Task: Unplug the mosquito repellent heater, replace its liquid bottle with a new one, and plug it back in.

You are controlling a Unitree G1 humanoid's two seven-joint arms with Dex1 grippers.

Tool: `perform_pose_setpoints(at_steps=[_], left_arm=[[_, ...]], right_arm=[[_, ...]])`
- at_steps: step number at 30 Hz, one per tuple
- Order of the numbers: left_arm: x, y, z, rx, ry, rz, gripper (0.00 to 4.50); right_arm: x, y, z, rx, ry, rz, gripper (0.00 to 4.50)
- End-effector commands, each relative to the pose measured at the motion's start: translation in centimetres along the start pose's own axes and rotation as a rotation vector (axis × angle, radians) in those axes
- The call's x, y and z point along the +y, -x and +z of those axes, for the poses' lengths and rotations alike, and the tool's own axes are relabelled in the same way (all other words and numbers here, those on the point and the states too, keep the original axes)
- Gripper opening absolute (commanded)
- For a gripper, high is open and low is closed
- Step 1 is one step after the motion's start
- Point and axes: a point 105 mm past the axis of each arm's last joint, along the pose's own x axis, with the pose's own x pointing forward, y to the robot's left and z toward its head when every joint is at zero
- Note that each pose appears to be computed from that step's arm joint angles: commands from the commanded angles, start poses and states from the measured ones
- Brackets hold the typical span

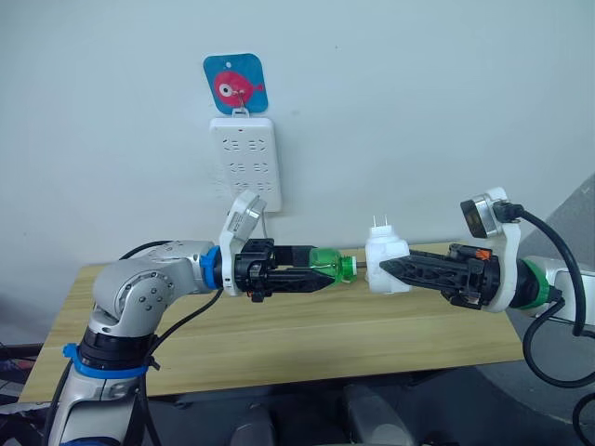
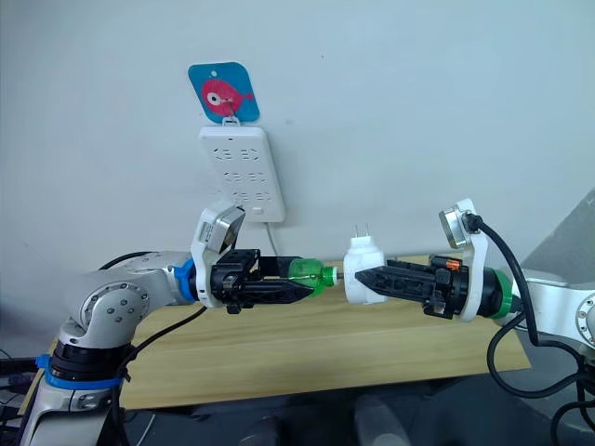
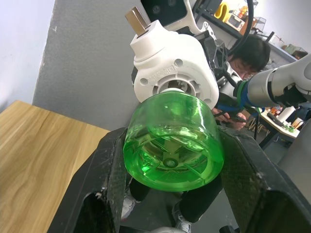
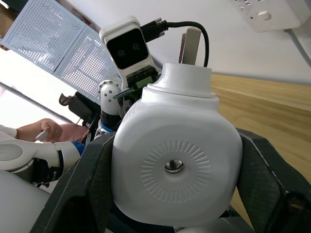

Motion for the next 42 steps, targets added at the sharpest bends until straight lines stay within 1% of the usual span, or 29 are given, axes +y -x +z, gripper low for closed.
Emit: perform_pose_setpoints(at_steps=[1,6,14,18,25,31,42], left_arm=[[-0.4,-0.5,0.4,0.005,-0.035,-0.031,2.36],[-0.3,-0.5,0.0,0.025,-0.042,-0.031,2.36],[-0.1,-0.6,0.0,0.020,-0.049,-0.030,2.36],[-0.2,-0.8,0.4,-0.002,-0.044,-0.034,2.36],[-0.8,-0.7,0.9,-0.011,-0.038,-0.060,2.36],[-0.6,-0.6,1.4,-0.025,-0.031,-0.052,2.36],[-0.6,-0.6,1.2,-0.023,-0.016,-0.048,2.36]], right_arm=[[1.2,-0.2,0.3,-0.010,0.026,0.047,3.04],[1.1,-0.2,0.3,-0.013,0.026,0.043,3.04],[1.1,-0.2,0.3,-0.014,0.025,0.043,3.04],[1.1,-0.2,0.3,-0.012,0.024,0.041,3.04],[0.8,0.0,0.1,-0.006,0.020,0.014,3.04],[0.7,0.0,-0.1,0.009,0.027,0.006,3.04],[0.8,-0.1,0.1,0.005,0.042,0.005,3.04]])
